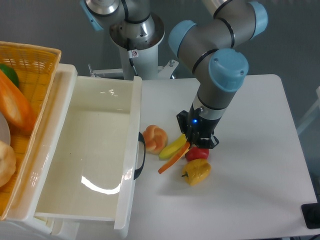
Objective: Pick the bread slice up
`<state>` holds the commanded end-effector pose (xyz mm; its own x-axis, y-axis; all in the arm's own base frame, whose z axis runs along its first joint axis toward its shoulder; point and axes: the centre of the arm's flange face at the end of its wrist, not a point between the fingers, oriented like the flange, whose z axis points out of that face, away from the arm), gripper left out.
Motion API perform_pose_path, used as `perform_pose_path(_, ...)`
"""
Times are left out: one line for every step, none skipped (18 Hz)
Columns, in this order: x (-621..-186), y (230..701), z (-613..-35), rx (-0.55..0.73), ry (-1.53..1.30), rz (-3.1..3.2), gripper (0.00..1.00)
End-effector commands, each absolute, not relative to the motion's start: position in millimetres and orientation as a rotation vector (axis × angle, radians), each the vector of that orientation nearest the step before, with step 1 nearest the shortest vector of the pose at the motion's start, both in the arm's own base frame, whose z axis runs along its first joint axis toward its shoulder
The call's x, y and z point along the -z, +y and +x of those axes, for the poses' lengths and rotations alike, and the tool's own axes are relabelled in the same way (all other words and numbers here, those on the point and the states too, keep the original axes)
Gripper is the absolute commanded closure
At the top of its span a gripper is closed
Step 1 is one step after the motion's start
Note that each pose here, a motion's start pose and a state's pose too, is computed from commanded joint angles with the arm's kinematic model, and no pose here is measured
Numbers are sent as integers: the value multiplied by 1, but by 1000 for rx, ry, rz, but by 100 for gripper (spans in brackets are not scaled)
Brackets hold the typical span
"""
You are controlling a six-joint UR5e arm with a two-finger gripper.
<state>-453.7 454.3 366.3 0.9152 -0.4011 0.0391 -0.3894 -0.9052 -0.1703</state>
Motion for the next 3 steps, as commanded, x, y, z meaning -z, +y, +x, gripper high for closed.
perform_pose_path(-366, 453, -454, 111, 607, -2923, 100)
perform_pose_path(-365, 452, -455, 113, 605, -2925, 100)
perform_pose_path(-364, 451, -455, 117, 603, -2927, 100)
